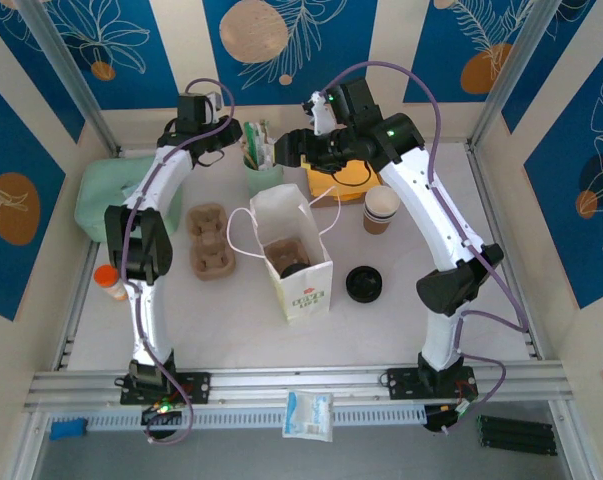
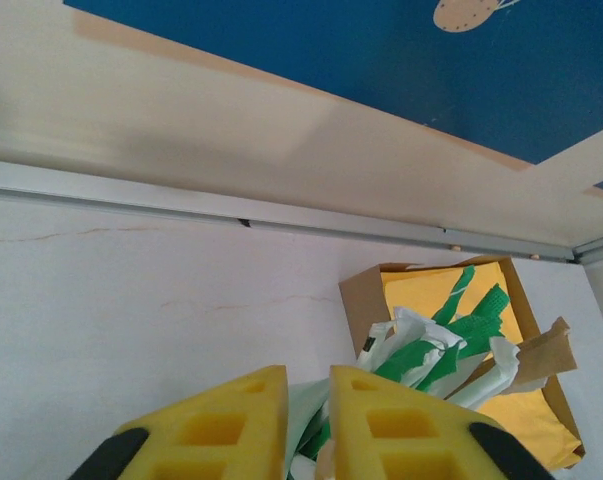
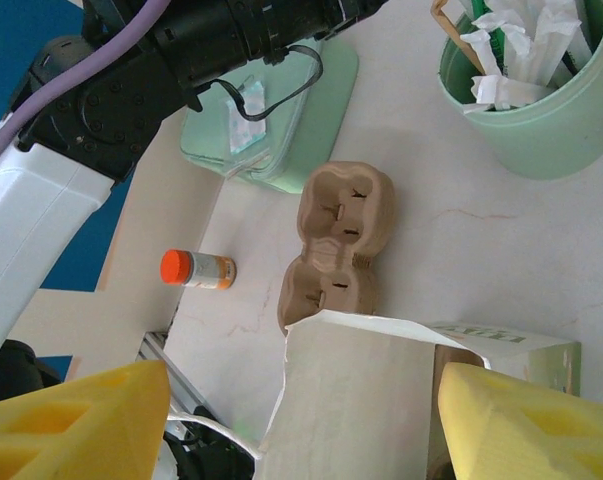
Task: Pack the takeout coffee
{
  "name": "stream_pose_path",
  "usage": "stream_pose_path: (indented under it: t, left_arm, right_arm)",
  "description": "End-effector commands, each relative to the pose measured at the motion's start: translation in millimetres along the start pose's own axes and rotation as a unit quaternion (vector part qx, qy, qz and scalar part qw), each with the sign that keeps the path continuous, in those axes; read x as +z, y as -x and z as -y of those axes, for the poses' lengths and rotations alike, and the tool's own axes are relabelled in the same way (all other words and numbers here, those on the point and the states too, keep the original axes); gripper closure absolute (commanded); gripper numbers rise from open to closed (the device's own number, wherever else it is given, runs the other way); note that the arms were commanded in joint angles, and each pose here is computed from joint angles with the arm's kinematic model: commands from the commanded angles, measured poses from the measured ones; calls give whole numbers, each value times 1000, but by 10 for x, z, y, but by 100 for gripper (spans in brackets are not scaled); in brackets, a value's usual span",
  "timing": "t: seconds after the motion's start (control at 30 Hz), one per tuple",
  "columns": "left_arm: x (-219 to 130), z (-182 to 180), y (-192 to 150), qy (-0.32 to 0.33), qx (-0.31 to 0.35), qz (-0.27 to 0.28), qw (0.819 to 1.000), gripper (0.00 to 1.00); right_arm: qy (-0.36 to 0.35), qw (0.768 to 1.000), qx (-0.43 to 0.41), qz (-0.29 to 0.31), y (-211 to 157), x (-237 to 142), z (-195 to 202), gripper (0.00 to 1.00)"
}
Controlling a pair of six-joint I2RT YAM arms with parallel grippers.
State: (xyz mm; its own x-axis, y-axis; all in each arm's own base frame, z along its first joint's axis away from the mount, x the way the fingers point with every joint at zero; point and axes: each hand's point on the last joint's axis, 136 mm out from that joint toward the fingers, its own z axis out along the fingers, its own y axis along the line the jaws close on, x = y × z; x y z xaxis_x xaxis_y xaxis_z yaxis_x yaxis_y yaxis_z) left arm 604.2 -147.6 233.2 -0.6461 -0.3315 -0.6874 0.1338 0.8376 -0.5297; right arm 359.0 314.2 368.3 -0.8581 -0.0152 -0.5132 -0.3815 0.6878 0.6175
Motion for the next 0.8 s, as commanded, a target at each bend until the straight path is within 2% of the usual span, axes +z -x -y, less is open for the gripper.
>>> stream_pose_path:
  t: [0.0, 0.13, 0.33, 0.77]
  left_arm:
    - [-91, 83, 164, -14, 13, 15, 1000, 86]
    - [-221, 173, 232, -17, 25, 22, 999, 94]
    - [-417, 284, 318, -20, 37, 31, 999, 100]
    - [-858, 502, 457, -22, 65, 45, 997, 100]
  right_arm:
    - [26, 1000, -15, 9, -7, -173, -160, 28]
    - [38, 999, -13, 7, -12, -178, -214, 28]
    - [42, 999, -10, 4, -21, -173, -238, 28]
    - [38, 999, 4, -7, -54, -46, -151, 28]
